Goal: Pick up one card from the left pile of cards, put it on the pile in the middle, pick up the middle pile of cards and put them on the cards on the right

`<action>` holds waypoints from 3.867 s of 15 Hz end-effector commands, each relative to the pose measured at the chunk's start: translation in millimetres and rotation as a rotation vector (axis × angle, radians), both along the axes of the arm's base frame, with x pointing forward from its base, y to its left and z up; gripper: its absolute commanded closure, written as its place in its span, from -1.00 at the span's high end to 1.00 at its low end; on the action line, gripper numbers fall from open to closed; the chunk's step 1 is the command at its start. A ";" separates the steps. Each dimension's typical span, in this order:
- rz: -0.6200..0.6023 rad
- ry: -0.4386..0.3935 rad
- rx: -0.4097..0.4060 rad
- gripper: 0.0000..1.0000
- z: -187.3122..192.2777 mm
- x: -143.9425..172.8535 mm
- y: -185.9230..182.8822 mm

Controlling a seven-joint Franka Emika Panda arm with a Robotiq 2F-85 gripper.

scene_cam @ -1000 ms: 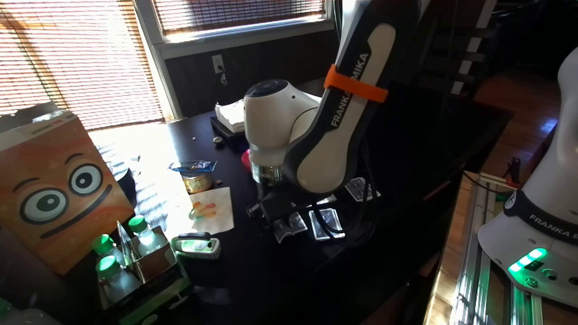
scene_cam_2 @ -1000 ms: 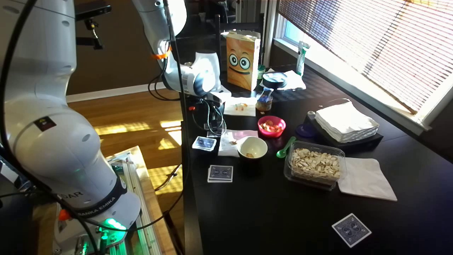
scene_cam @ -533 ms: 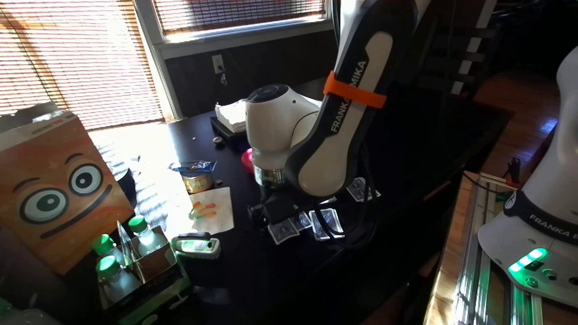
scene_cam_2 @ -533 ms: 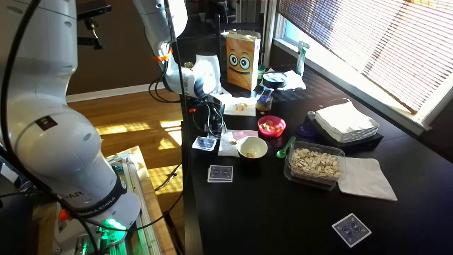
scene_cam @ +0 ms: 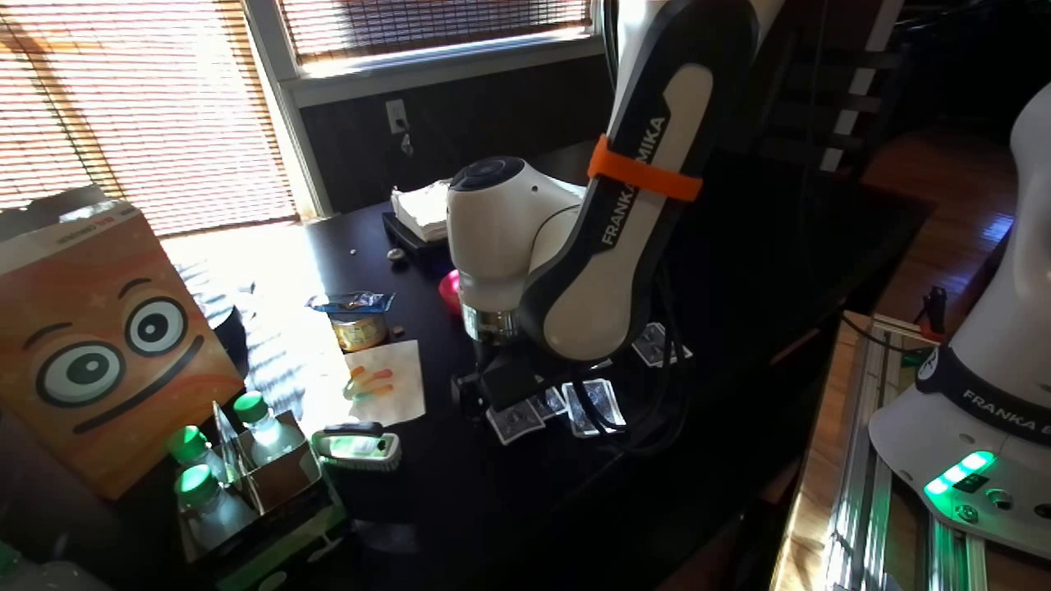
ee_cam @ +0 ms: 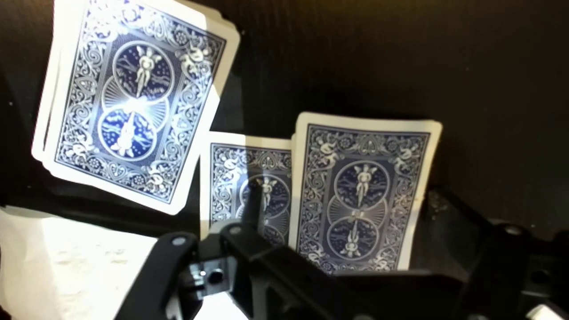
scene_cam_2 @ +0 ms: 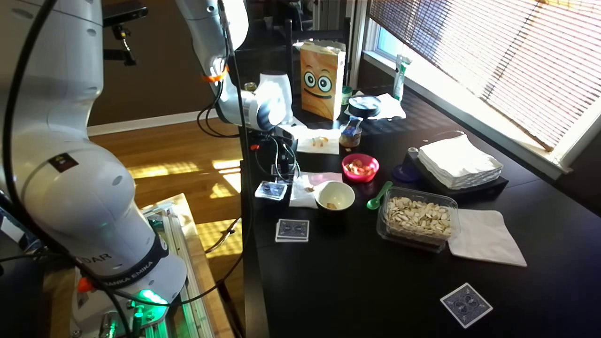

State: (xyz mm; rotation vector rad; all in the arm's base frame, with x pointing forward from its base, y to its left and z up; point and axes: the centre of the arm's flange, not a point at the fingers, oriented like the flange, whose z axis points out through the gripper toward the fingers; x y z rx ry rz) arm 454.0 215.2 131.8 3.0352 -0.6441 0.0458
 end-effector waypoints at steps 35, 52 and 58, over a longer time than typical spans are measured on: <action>-0.007 -0.036 -0.024 0.05 17.0 -1.1 -8.9; 0.036 -0.041 -0.001 0.08 55.4 -39.5 -18.6; 0.019 -0.041 -0.005 0.08 64.7 -53.1 -29.3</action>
